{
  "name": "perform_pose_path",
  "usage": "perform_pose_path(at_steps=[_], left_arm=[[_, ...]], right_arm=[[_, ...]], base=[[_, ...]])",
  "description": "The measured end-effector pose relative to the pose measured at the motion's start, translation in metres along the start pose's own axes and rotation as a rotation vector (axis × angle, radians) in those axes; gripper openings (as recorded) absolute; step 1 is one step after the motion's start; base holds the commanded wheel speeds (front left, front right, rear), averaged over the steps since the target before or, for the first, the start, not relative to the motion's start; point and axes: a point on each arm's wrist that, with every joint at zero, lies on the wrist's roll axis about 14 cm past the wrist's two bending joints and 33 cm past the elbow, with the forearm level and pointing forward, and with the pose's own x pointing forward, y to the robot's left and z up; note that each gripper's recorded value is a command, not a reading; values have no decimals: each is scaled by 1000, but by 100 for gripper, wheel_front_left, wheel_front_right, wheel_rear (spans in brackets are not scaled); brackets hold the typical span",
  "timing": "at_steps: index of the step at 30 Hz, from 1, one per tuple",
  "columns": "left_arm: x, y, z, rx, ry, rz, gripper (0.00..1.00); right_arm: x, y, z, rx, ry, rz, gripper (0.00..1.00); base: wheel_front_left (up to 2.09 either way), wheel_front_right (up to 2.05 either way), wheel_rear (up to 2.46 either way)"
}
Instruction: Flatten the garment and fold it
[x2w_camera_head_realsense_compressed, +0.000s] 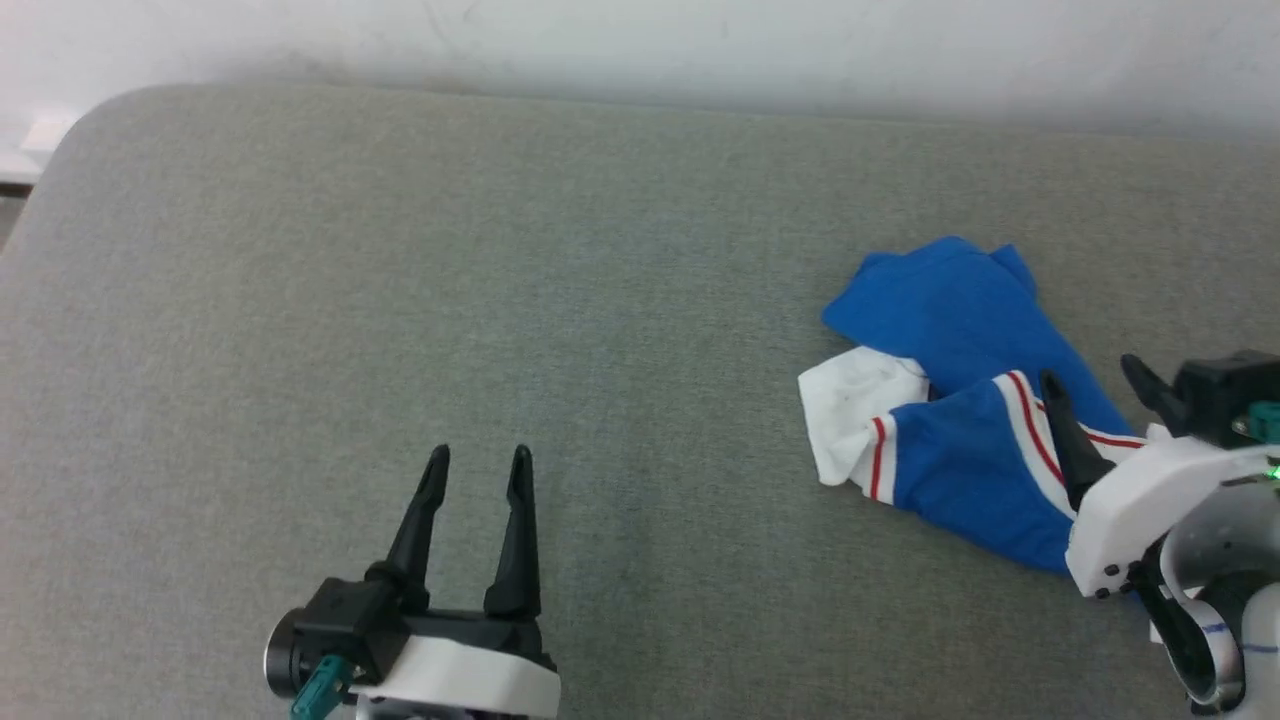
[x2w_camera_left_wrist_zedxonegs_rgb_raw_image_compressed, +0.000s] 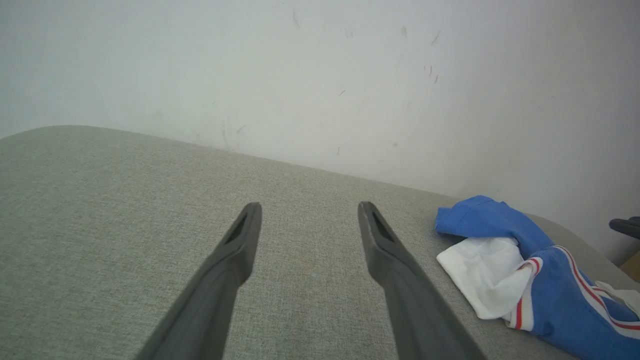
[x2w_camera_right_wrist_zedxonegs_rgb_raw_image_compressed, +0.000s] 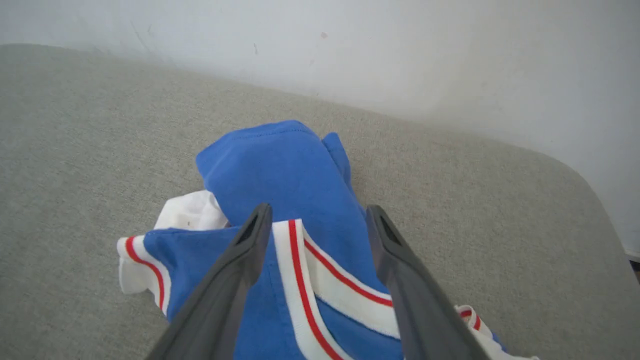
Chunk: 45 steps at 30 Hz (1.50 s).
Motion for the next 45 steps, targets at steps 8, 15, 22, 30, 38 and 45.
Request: perform_pose_path(at_steps=[8, 15, 22, 30, 38, 45], left_arm=[[-2, 16, -1, 7, 5, 59, 100], [-8, 27, 2, 19, 1, 95, 100], [-10, 24, 12, 19, -30, 79, 100], [-16, 14, 18, 10, -51, 43, 100], [-19, 13, 12, 4, -29, 39, 100], [-21, 18, 8, 8, -17, 57, 100]], right_arm=[[29, 23, -61, -67, 214, 109, 100], [36, 46, -64, -41, 192, 176, 0], [20, 74, 18, 6, -54, 262, 0], [-54, 151, -15, 65, 138, 530, 0], [-112, 139, -136, 39, 610, 540, 5], [-95, 144, -116, 8, 514, 544, 100]], base=[[0, 0, 0], [0, 0, 0], [0, 0, 0], [0, 0, 0], [0, 0, 0], [0, 0, 0]])
